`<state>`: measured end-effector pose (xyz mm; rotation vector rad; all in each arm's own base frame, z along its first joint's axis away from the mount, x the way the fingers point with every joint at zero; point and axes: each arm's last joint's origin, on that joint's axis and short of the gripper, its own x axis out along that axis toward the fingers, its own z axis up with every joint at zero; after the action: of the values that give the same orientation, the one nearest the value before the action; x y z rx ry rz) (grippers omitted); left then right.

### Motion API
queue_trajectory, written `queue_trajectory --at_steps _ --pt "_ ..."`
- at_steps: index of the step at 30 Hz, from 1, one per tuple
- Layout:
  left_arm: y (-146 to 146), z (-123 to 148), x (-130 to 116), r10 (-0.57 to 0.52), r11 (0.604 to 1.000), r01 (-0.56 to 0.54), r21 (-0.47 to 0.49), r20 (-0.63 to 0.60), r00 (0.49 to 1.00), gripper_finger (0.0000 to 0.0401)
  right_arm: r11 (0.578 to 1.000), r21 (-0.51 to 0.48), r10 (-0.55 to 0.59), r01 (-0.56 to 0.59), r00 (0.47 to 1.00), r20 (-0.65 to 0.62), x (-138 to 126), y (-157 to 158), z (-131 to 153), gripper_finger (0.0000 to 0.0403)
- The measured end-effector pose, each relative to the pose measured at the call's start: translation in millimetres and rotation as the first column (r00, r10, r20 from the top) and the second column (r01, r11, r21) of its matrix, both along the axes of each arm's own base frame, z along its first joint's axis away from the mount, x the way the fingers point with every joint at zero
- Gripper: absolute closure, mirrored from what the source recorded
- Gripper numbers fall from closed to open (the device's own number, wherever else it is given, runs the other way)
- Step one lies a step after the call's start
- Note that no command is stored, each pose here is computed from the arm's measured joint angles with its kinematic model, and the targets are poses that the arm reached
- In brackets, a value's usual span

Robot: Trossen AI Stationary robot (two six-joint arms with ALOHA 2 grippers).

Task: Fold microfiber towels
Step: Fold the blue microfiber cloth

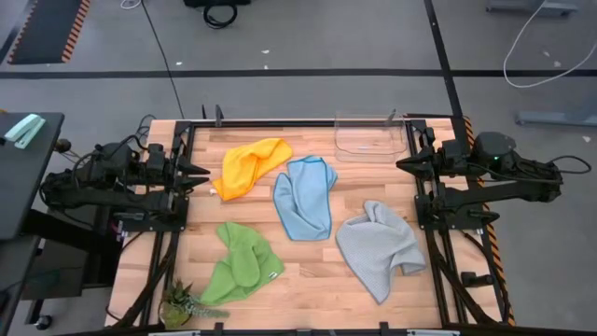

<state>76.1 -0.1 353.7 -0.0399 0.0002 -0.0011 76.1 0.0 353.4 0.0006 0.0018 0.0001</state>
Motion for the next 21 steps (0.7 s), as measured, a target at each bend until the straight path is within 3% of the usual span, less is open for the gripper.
queue_trajectory --at_steps 3,13,21 --pt "0.0 0.0 0.0 0.0 1.0 0.0 0.006 0.0 1.0 0.032 1.0 0.0 0.0 0.0 1.0 0.0 0.0 0.0 -0.1 0.0369" --pt "0.0 0.0 0.0 0.0 0.978 -0.001 0.208 0.001 1.0 0.0313 1.0 0.0 0.0 0.0 1.0 0.0 0.0 0.0 0.0 0.0369" --pt "0.0 0.0 0.0 0.0 0.977 0.0 0.215 0.001 1.0 0.0321 1.0 0.0 0.0 0.0 1.0 0.0 0.1 0.0 0.0 0.0369"
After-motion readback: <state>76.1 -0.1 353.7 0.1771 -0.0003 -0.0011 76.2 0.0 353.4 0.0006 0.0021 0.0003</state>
